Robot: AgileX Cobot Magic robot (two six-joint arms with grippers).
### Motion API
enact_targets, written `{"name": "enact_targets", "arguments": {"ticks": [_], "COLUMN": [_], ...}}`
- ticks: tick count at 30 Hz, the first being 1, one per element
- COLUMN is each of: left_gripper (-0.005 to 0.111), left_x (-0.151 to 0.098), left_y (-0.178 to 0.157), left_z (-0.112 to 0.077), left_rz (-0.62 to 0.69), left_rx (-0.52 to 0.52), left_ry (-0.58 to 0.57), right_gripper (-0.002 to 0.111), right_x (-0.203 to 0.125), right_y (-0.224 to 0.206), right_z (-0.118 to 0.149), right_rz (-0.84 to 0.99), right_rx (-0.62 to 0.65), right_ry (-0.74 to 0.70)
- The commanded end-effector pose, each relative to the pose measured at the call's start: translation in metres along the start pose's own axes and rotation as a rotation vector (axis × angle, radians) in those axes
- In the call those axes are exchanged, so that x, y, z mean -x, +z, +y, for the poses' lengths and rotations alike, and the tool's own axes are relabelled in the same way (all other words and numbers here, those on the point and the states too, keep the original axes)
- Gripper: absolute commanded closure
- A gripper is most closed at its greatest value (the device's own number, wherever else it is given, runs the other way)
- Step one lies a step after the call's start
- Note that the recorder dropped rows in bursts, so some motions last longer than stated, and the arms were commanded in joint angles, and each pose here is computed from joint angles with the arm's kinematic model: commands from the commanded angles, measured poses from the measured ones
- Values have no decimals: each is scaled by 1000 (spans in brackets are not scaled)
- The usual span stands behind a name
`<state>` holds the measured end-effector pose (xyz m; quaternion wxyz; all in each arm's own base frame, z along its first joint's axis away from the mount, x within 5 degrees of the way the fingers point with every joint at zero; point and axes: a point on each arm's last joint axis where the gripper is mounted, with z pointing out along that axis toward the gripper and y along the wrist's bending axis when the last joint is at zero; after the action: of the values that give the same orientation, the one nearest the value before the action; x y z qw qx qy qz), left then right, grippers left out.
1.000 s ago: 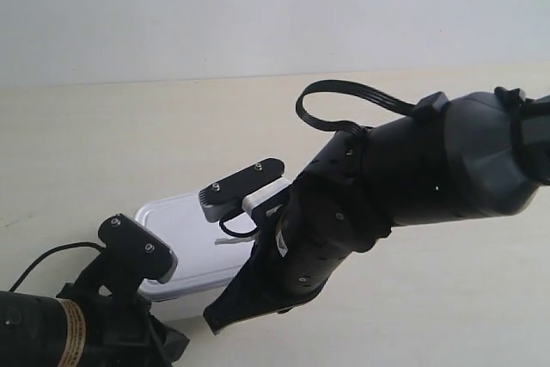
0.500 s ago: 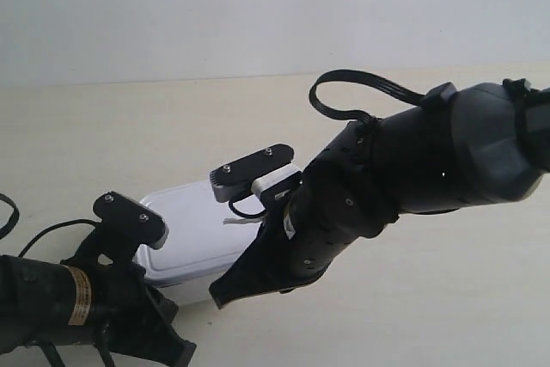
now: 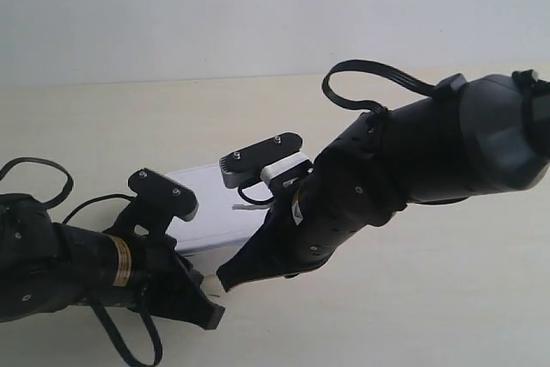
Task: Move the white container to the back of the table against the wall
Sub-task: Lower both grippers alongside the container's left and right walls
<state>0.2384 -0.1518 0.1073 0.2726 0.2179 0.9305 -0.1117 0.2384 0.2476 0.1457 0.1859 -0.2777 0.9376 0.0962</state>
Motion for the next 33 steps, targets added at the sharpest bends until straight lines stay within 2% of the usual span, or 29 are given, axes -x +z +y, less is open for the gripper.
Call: {"name": "enact_targets", "arguments": {"ticks": [1,7,13,18,27,33], "left_gripper": [107,107,107,107,107,107], "left_x": [5,14,30,43,72,86], "left_y": [7,11,21,36,55,66], "left_z": [11,13,26,45,57,76], "left_rz": [12,-11,-38,-50,-67,-52], "left_rx": [27,27,49,80,113,156], "left_ry": [-10,14,-6,1,39,24], "right_gripper": [108,108,108,108,108,108], "right_x": [7,9,13,30,67,83], "right_y": [0,9,30,42,58,72], "right_z": [-8,-31,-34,-58,-67,-83], "right_rz": [-49,-45,-120,-134,-187,-186], "right_rx": [-2,-30,-13,-43,-51,-73], "right_ry": [10,74,88,150,137,155]}}
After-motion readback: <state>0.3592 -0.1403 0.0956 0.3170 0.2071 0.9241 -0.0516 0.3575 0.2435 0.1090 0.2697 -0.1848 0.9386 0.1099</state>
